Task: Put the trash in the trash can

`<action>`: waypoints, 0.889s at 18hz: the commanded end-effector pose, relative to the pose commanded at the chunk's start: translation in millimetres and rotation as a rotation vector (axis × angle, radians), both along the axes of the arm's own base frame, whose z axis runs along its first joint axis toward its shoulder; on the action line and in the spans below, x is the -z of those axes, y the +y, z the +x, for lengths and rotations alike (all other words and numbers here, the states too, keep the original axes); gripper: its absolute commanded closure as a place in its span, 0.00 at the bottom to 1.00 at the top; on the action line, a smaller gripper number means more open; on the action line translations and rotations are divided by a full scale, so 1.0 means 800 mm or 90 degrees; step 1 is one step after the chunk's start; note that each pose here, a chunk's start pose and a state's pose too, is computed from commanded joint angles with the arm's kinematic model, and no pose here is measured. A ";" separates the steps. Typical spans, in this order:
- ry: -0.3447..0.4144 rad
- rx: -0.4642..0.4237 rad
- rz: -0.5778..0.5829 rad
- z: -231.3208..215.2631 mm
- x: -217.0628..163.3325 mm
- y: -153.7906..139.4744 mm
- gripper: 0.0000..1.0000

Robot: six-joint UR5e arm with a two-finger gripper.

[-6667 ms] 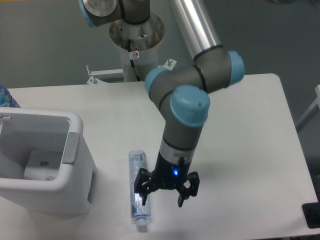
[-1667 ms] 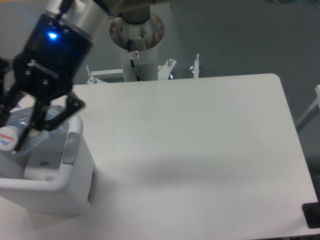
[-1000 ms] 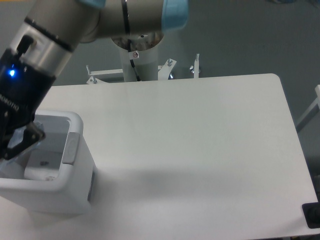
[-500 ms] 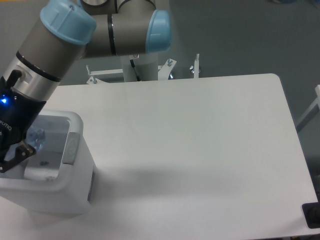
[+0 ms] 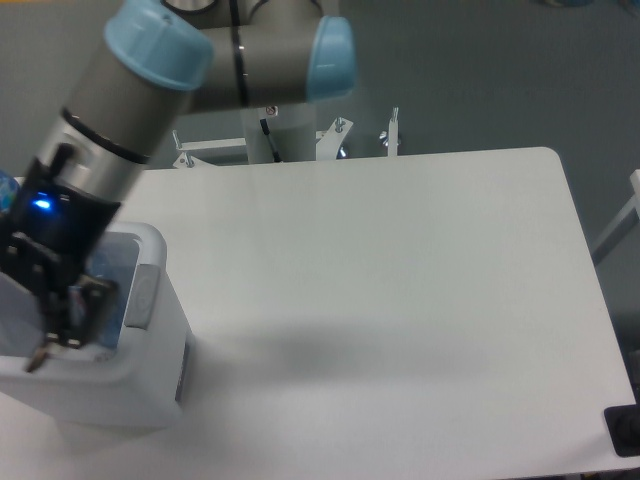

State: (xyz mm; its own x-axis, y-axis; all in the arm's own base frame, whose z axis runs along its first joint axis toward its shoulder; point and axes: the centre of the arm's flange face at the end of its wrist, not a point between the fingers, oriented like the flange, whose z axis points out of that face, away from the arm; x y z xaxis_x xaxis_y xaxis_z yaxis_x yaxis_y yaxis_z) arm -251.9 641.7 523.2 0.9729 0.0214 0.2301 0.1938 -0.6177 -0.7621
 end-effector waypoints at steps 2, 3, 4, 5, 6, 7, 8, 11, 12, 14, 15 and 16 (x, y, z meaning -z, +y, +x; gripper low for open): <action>-0.009 -0.057 -0.020 -0.063 0.022 -0.031 0.00; -0.014 -0.086 -0.029 -0.097 0.033 -0.051 0.00; -0.019 -0.112 -0.035 -0.125 0.040 -0.071 0.00; -0.025 -0.135 -0.040 -0.150 0.048 -0.088 0.00; -0.030 -0.154 -0.046 -0.170 0.056 -0.102 0.00; -0.029 -0.176 -0.054 -0.190 0.062 -0.117 0.00; -0.017 -0.194 -0.063 -0.209 0.065 -0.131 0.00; 0.022 -0.223 -0.099 -0.253 0.087 -0.160 0.00; 0.031 -0.230 -0.112 -0.267 0.097 -0.168 0.00; 0.043 -0.241 -0.132 -0.289 0.114 -0.181 0.00; 0.058 -0.247 -0.145 -0.300 0.119 -0.190 0.00; 0.079 -0.246 -0.160 -0.311 0.125 -0.199 0.00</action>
State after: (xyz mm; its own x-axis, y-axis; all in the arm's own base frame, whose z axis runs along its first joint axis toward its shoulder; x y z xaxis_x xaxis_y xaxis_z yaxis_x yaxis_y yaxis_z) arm -500.6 482.5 423.2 0.9028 0.4266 0.0546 0.3624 -0.6862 -0.6307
